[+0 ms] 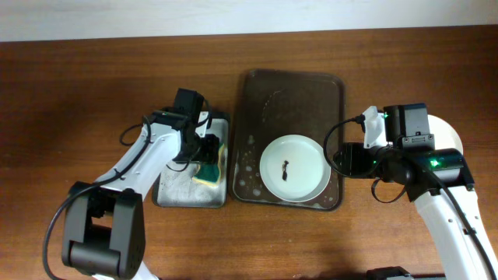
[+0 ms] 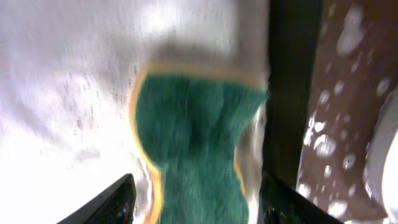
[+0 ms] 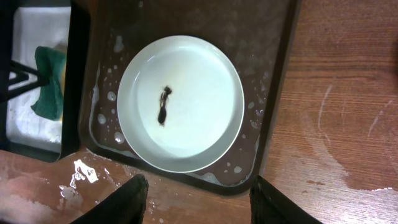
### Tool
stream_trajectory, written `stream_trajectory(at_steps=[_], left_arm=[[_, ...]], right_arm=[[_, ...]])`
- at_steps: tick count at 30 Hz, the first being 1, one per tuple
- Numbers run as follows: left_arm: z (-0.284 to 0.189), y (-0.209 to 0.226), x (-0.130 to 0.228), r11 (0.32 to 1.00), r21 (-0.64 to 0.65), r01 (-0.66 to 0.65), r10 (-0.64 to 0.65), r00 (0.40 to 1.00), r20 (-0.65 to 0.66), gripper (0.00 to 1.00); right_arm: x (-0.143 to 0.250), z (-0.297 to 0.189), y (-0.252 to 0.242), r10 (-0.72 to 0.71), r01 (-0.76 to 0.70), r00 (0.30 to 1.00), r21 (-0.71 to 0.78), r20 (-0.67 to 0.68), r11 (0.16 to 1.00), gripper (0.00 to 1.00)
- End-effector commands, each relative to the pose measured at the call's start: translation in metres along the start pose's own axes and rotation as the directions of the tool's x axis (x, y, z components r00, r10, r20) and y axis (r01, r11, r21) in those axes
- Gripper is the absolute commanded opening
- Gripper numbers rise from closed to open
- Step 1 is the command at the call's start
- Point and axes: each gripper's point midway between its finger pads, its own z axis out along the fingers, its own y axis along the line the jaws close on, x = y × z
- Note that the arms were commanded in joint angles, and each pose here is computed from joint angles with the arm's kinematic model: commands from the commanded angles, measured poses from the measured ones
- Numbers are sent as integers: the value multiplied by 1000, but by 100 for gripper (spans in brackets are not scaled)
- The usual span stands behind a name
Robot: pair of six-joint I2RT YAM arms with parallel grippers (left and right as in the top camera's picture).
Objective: Clean dirty plates on tray and stack at the side
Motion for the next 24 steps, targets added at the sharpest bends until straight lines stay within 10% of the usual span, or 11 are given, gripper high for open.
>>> stream_trajectory(at_steps=[1, 4, 6, 7, 12, 14, 15, 19, 24], left_arm=[[7, 4, -21, 1000, -26, -4, 5, 997, 71, 61], [35, 8, -15, 999, -35, 0, 1, 1000, 16, 48], [61, 14, -2, 999, -49, 7, -10, 998, -58, 4], [68, 16, 3, 999, -53, 9, -14, 997, -82, 0], [45, 17, -9, 998, -52, 27, -31, 996, -80, 0], [21, 17, -18, 998, -55, 40, -44, 996, -77, 51], [4, 16, -22, 997, -57, 45, -50, 995, -84, 100], [-6, 3, -7, 998, -2, 55, -54, 986, -159, 100], [35, -1, 33, 1000, -7, 17, -18, 977, -212, 52]], right_arm=[[-2, -1, 0, -14, 14, 1000, 7, 6, 1000, 54], [-2, -1, 0, -14, 14, 1000, 7, 5, 1000, 54], [-2, -1, 0, -14, 13, 1000, 7, 5, 1000, 54], [-1, -1, -1, -13, 13, 1000, 8, 3, 1000, 54], [2, -1, -1, -10, 10, 1000, 9, -9, 1000, 54], [3, -1, -1, -9, 9, 1000, 10, -13, 1000, 54], [3, -1, -1, -9, 9, 1000, 10, -13, 1000, 54], [3, -1, -1, -9, 9, 1000, 10, -12, 1000, 54], [3, -1, -1, -9, 9, 1000, 10, -13, 1000, 54]])
